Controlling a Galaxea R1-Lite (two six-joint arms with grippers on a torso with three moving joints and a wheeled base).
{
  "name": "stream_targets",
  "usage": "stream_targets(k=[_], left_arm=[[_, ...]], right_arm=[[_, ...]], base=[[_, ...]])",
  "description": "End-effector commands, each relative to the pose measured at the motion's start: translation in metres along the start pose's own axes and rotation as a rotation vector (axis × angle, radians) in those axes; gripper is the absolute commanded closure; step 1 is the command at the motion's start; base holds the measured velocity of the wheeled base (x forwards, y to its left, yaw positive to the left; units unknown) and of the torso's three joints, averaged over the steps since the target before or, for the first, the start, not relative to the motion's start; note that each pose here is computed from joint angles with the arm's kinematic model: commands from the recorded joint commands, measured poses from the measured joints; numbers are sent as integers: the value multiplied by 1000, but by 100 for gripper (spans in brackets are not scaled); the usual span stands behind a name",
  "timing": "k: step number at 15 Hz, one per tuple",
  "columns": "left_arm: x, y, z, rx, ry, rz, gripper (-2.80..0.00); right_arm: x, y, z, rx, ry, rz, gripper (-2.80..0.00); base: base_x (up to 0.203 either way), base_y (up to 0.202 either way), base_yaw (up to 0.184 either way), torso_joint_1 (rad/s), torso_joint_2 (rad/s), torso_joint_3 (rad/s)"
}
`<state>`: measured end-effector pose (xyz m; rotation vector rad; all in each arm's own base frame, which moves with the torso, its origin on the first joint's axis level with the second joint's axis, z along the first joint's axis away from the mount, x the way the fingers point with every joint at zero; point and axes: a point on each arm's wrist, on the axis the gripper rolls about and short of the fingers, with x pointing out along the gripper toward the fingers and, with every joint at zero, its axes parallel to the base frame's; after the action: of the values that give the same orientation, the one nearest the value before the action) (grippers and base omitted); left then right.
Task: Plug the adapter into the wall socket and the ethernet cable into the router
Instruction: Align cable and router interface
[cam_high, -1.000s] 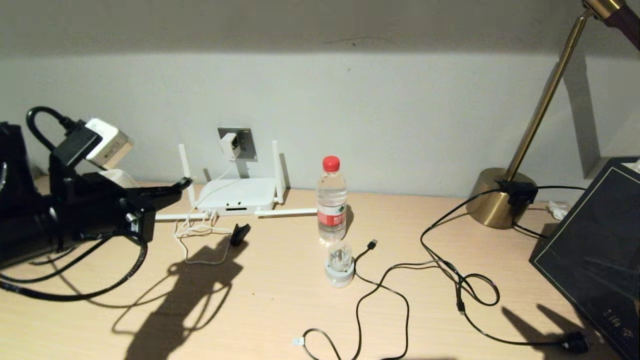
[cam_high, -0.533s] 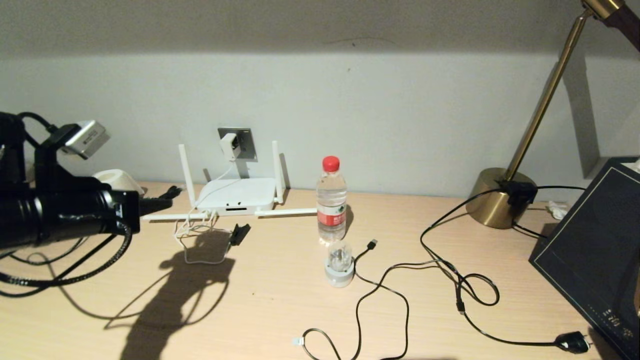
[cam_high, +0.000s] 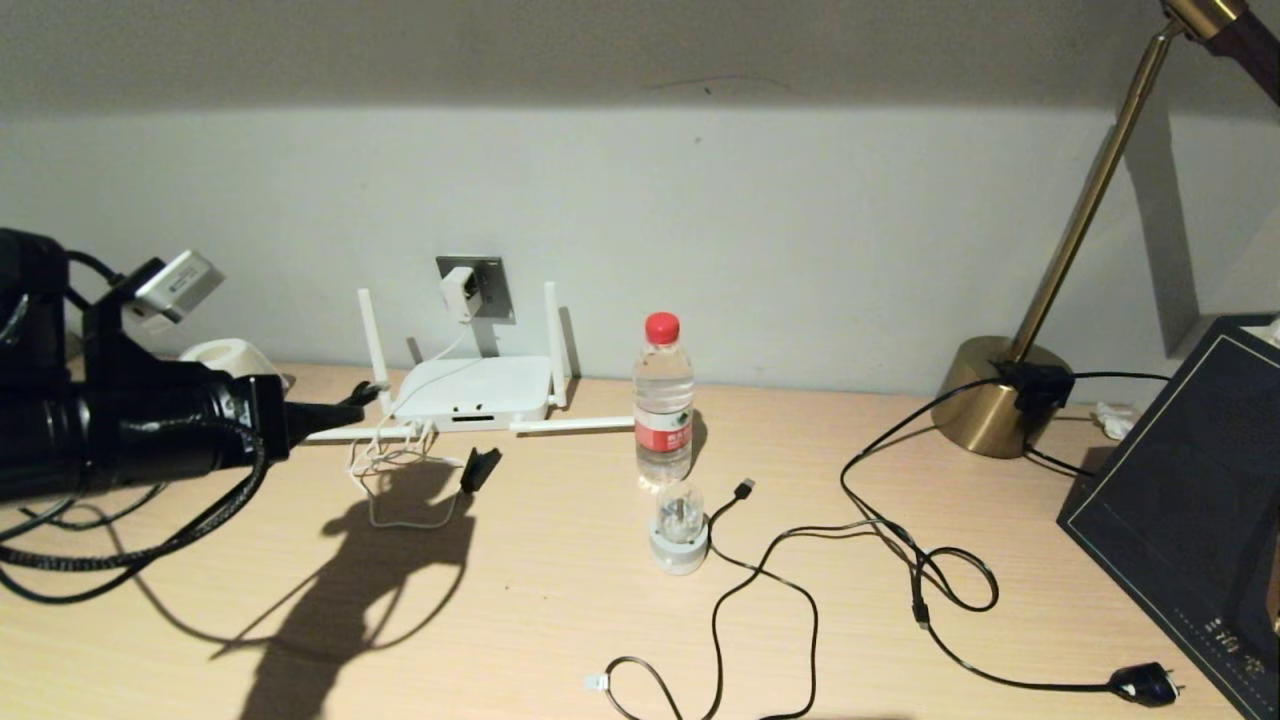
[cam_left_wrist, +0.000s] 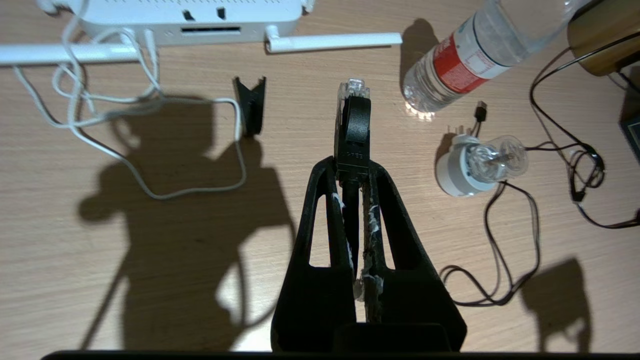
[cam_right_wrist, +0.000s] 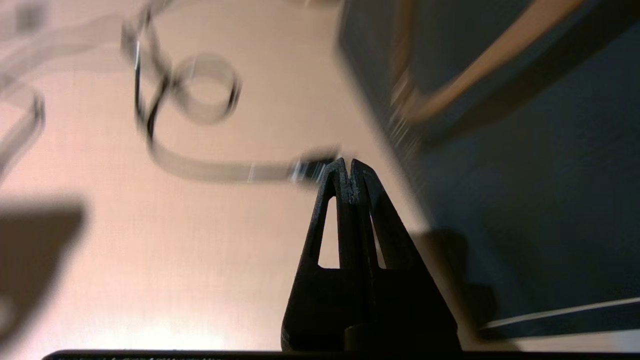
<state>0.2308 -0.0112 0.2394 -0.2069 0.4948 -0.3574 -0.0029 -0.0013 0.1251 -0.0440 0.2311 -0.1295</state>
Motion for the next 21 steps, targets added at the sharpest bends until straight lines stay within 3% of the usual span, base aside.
stream_targets(k=[1,4,7,10,13,15,17,18,21], left_arm=[[1,-3,-3,-9,11,-9,0],[6,-5,-9,-14,24,28,0],[11,-17,-12,-36,46,-12,0],[20,-19,-25,-40,105,-27,0],[31,-19,-34,-46,156,-28,0],[33,-16,-42,-46,170,34,0],[37,-18,-43,-14,125,105,0],[36,-18,-48,-10,119,123,0],[38,-15,-53,-8,112,142,0]], right_arm=[[4,2,-28,-23,53,42,0],[9,5,-45,-65,80,132,0],[7,5,-45,-90,47,224,0],[2,4,-47,-83,-13,209,0],[-10,2,-53,-97,-191,172,0],[-10,2,-53,-79,-202,163,0],[-10,2,-53,-65,-203,163,0],[-10,2,-52,-26,-201,167,0],[-11,2,-52,-11,-201,165,0]], base=[[0,0,0,0,0,0],[0,0,0,0,0,0],[0,0,0,0,0,0],[0,0,0,0,0,0],[0,0,0,0,0,0],[0,0,0,0,0,0],[0,0,0,0,0,0],[0,0,0,0,0,0],[0,0,0,0,0,0]])
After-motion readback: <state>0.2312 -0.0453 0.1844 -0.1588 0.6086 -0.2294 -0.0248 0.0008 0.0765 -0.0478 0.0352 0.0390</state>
